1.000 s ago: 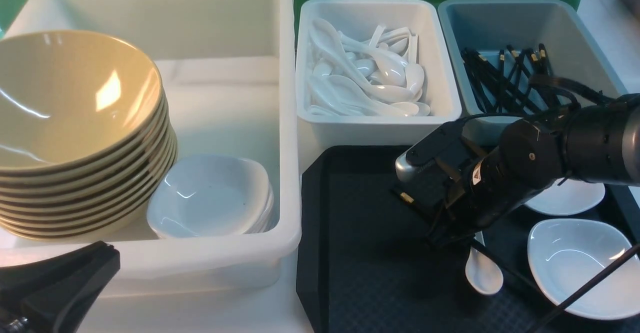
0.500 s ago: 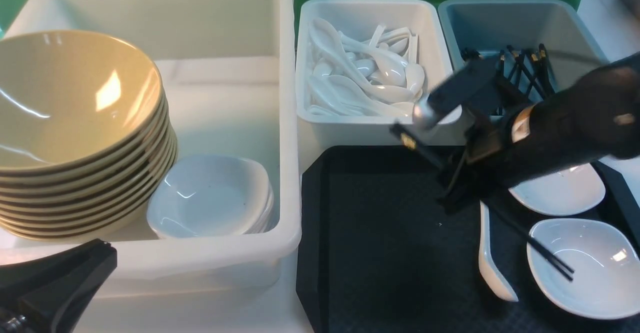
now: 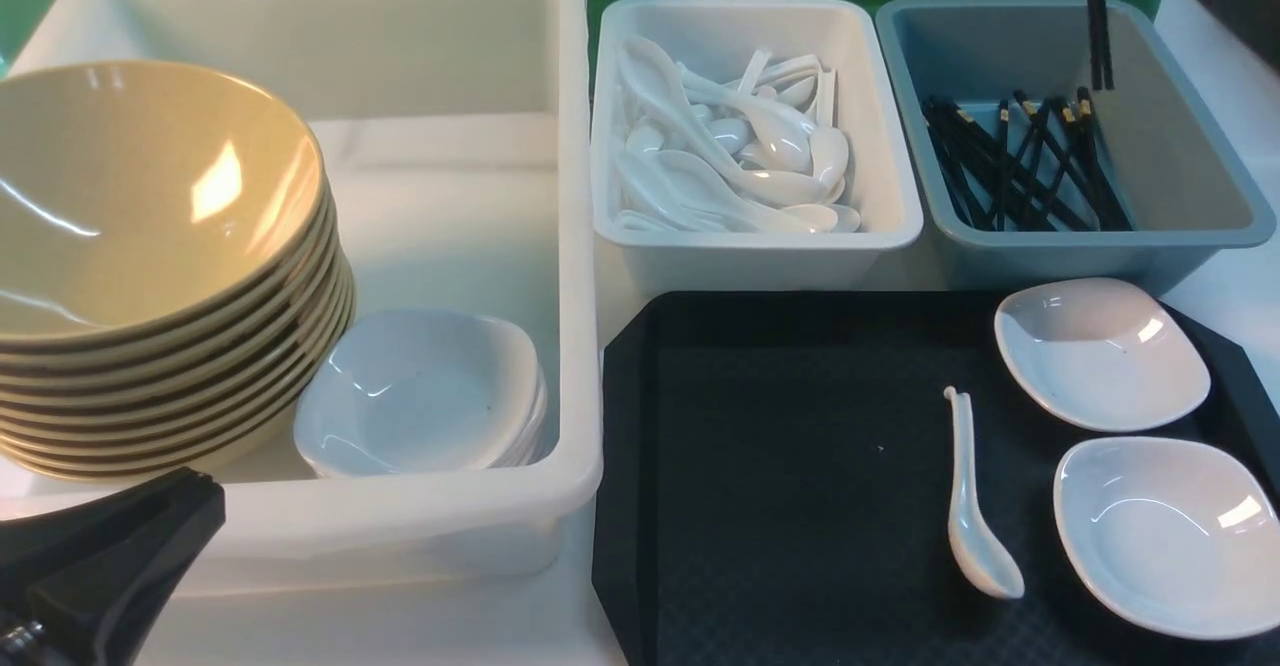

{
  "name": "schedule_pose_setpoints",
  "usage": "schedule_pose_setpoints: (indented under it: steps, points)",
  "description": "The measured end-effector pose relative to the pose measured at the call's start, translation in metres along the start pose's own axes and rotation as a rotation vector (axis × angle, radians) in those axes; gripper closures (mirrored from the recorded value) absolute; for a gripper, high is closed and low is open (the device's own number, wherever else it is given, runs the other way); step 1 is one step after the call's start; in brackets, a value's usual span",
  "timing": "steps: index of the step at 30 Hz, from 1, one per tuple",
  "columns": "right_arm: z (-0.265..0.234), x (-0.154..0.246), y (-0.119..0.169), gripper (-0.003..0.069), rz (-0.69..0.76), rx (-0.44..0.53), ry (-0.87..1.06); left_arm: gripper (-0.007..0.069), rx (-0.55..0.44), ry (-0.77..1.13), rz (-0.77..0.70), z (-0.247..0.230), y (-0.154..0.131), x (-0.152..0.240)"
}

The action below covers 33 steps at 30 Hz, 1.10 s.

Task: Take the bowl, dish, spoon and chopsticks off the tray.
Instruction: Use the right arm to put the chopsticks into the small storage box on the right, then use the right arm to grab the plate

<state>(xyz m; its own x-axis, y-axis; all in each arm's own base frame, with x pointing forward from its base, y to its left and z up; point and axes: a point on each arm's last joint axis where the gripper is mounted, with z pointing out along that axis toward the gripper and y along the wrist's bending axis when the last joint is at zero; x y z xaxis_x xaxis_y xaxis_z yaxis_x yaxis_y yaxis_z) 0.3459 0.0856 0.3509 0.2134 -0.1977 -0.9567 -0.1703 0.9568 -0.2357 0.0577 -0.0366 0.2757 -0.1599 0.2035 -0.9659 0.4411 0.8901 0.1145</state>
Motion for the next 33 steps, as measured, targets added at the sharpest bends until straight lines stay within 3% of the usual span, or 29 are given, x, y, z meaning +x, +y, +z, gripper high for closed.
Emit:
schedule_pose_setpoints:
  steps: [5,7,9,14,23,24,27,33]
  points:
    - [0.037,0.067,-0.012,0.0489,0.114,0.036,0.206,0.0626,-0.001,-0.001,0.000,0.000,0.000,0.000]
    - [0.045,0.087,-0.017,0.0439,0.162,0.037,0.331,0.0626,-0.001,0.001,-0.001,0.000,0.000,0.001]
    - [0.048,0.094,-0.022,0.0351,0.188,0.030,0.449,0.0626,0.000,0.003,-0.002,0.001,0.000,0.001]
    - [0.035,0.072,-0.026,0.0255,0.204,-0.018,0.650,0.0626,0.001,0.007,-0.004,0.001,0.000,0.003]
    - [-0.028,0.044,-0.024,0.0246,0.217,-0.113,1.102,0.0626,0.002,0.006,-0.006,0.001,0.000,0.003]
    - [-0.045,0.056,-0.021,0.0246,0.205,-0.136,1.239,0.0626,0.002,0.006,-0.006,0.001,0.000,0.003]
    - [-0.068,0.078,-0.015,0.0246,0.185,-0.159,1.415,0.0626,0.002,0.006,-0.006,0.001,0.000,0.003]
    - [-0.109,0.117,-0.005,0.0246,0.200,-0.134,1.599,0.0626,0.005,0.005,-0.005,0.001,0.000,0.002]
